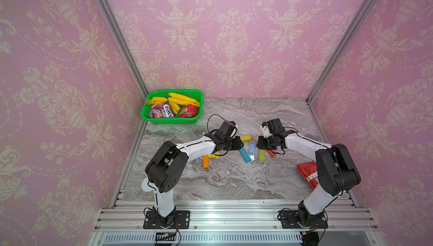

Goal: Assemble the letter p with building blocks
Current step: Assemble the building block at the center of the board.

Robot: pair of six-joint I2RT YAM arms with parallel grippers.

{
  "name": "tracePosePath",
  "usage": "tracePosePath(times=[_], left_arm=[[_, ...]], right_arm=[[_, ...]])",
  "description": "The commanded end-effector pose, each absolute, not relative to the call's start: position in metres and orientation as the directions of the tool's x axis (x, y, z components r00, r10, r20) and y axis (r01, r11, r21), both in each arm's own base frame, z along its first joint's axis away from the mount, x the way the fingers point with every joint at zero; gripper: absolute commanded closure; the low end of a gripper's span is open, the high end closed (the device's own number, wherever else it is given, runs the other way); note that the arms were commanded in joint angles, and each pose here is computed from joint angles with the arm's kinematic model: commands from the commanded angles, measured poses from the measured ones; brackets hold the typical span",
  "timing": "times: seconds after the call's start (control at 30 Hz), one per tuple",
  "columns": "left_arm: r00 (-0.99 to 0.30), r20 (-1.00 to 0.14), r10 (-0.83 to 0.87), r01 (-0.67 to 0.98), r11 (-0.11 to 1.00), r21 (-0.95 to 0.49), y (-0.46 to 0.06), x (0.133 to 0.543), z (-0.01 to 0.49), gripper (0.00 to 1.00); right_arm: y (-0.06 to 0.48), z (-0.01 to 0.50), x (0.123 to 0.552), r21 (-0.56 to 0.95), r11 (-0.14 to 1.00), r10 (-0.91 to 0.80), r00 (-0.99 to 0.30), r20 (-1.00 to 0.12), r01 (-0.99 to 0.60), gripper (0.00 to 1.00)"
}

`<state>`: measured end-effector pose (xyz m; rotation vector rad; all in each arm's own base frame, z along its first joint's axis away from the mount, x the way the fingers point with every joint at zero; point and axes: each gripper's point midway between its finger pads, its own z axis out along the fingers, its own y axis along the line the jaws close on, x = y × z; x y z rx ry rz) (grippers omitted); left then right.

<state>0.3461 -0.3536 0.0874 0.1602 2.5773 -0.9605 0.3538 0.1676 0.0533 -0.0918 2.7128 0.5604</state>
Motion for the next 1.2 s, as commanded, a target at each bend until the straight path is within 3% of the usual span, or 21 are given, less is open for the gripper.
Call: tracePosePath(times=[0.0,0.23,1.17], left_arm=[[-0.926,-0.377,-0.014,0.234,0.761,-0.605,-0.365,0.351,0.080,0.84],[-0.936,-0.351,0.009,0.228,0.777,-0.587,-0.375,0.358,0.058,1.00],[-0.951,-0.287,0.113,0.242,0.850,-0.468,-0.385,0.356,0.015,1.00]], right_arm=[[0.166,0.051,0.357,0.388,0.915,0.047,-0.927,-0.372,-0.109,0.90],[0.168,0.038,0.360,0.394,0.914,0.048,-0.938,-0.344,-0.098,0.90],[0.180,0.014,0.360,0.447,0.890,0.049,-0.959,-0.278,-0.084,0.90]])
